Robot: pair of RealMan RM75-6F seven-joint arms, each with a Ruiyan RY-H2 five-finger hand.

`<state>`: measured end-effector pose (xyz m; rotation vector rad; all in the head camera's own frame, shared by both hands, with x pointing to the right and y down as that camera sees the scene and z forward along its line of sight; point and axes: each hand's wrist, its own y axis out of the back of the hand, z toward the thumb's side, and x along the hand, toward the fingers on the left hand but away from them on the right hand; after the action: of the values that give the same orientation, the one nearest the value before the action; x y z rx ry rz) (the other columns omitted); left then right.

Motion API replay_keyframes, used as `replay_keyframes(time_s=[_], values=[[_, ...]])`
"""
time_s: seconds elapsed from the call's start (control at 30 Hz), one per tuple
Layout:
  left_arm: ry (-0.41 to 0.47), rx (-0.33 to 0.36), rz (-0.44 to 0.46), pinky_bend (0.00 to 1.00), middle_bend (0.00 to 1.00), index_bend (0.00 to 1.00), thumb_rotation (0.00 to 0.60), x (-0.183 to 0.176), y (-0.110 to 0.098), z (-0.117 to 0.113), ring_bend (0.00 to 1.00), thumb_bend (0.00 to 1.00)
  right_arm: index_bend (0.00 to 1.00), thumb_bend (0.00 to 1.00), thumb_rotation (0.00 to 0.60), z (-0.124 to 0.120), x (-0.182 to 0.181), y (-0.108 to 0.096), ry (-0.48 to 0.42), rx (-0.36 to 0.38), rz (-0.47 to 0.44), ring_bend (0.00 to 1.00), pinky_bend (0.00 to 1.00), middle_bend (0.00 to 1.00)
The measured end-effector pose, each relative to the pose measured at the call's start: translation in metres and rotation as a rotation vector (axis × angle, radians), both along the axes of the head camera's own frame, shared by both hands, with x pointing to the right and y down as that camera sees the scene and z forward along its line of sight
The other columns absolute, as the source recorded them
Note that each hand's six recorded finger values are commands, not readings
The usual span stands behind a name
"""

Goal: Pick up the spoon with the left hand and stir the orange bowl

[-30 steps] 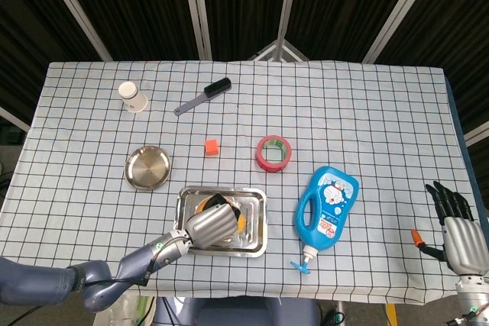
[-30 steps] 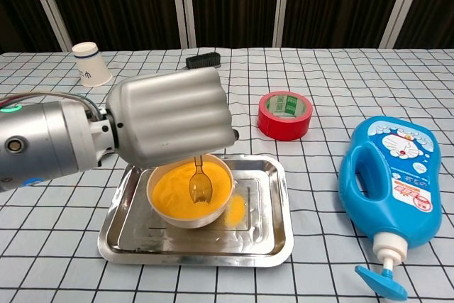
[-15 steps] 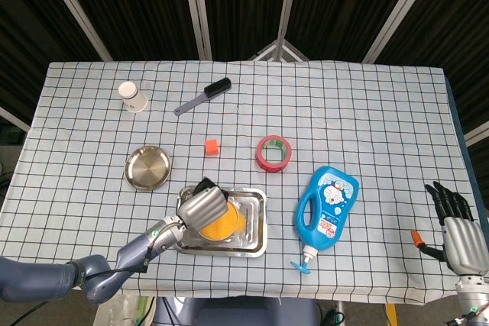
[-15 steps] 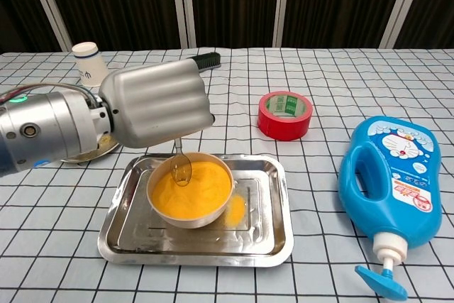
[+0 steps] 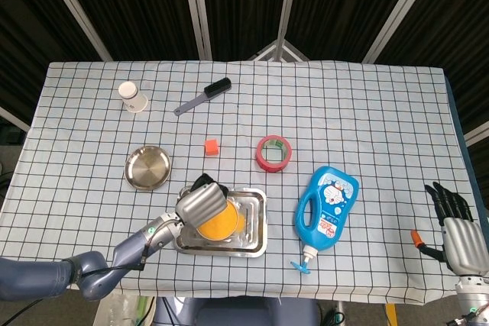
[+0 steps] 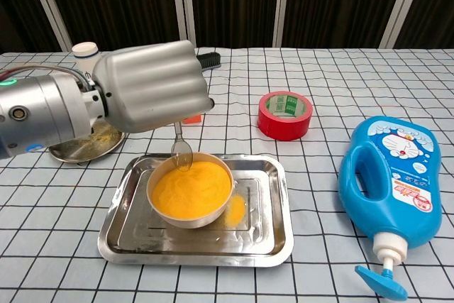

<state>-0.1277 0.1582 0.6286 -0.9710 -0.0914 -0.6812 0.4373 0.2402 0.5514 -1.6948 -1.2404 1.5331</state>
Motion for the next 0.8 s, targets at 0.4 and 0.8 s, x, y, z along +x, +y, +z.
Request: replay_keyframes(time_s=[0.4, 0.8], values=[[-0.001, -0.041, 0.021, 1.0, 1.0, 0.83, 0.6, 0.01, 0.016, 0.009, 0.99, 0.7, 0.0, 0.38, 0.6, 0.0, 0.0, 0.0, -0.001, -0.001, 0.0, 0.0, 0.0, 0.0], [0.085, -0.084, 0.041, 1.0, 1.0, 0.83, 0.6, 0.032, 0.033, -0.008, 0.99, 0.7, 0.0, 0.38, 0.6, 0.0, 0.0, -0.001, 0.0, 0.002, -0.002, 0.0, 0.0, 0.0]])
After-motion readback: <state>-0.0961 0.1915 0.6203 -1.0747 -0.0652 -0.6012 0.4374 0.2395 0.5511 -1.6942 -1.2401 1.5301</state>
